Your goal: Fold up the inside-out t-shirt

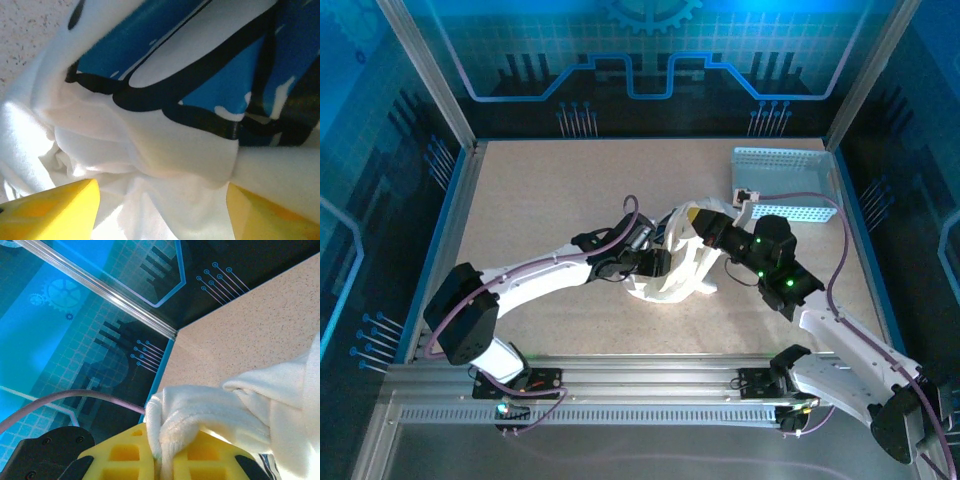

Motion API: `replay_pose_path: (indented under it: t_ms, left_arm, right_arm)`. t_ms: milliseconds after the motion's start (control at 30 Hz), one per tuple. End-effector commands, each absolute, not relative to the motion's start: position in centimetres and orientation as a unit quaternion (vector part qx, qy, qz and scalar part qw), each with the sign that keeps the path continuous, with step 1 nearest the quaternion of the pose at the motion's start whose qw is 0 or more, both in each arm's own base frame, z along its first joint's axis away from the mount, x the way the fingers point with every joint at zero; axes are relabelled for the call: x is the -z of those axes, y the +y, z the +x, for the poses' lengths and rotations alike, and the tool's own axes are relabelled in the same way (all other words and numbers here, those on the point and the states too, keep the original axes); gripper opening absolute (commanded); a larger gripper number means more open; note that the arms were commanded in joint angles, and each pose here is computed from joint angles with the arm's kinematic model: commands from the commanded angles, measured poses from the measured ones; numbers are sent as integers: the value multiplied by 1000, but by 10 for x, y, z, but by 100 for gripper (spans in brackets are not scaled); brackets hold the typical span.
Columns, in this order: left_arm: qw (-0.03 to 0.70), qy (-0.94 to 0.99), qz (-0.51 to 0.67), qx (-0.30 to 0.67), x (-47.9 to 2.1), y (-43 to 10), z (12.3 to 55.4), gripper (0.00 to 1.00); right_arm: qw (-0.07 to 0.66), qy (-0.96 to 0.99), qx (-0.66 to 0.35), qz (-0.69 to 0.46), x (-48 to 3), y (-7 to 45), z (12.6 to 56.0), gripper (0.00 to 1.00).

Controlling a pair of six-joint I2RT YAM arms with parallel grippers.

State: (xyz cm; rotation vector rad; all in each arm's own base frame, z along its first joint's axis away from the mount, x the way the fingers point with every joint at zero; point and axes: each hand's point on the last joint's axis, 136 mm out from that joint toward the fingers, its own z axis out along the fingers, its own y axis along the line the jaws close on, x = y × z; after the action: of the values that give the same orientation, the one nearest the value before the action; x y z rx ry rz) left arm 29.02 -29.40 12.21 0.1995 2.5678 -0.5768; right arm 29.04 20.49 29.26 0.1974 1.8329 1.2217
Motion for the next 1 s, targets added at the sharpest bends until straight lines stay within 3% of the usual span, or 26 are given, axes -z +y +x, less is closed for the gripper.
replay_pose_path:
  t_ms: [0, 100, 200, 300, 433, 500, 633, 833, 967]
  left_arm:
    - [268, 935, 56, 226, -124, -300, 303, 70]
    - [252, 936, 53, 242, -115, -313, 307, 67]
    - [250, 939, 37, 232, -108, -312, 315, 57]
    - [255, 939, 19, 228, -108, -304, 323, 41]
    - [272, 937, -1, 217, -118, -280, 324, 8]
    - [288, 930, 0, 230, -135, -268, 318, 0]
    - [346, 899, 6, 268, -189, -237, 300, 0]
    - [392, 825, -75, 399, -265, -164, 310, 0]
    - [405, 808, -106, 413, -279, -136, 320, 0]
  right_arm:
    - [471, 706, -525, 70, -324, 207, 283, 0]
    - [468, 704, -529, 75, -322, 207, 282, 0]
    - [467, 706, -527, 75, -320, 207, 281, 0]
    - [472, 709, -517, 78, -319, 203, 281, 0]
    - [475, 741, -465, 100, -302, 187, 286, 0]
    - [478, 766, -411, 122, -289, 168, 292, 0]
    - [467, 801, -343, 150, -265, 136, 309, 0]
    - [426, 836, -316, 140, -245, 137, 325, 0]
    - [403, 849, -281, 193, -231, 102, 329, 0]
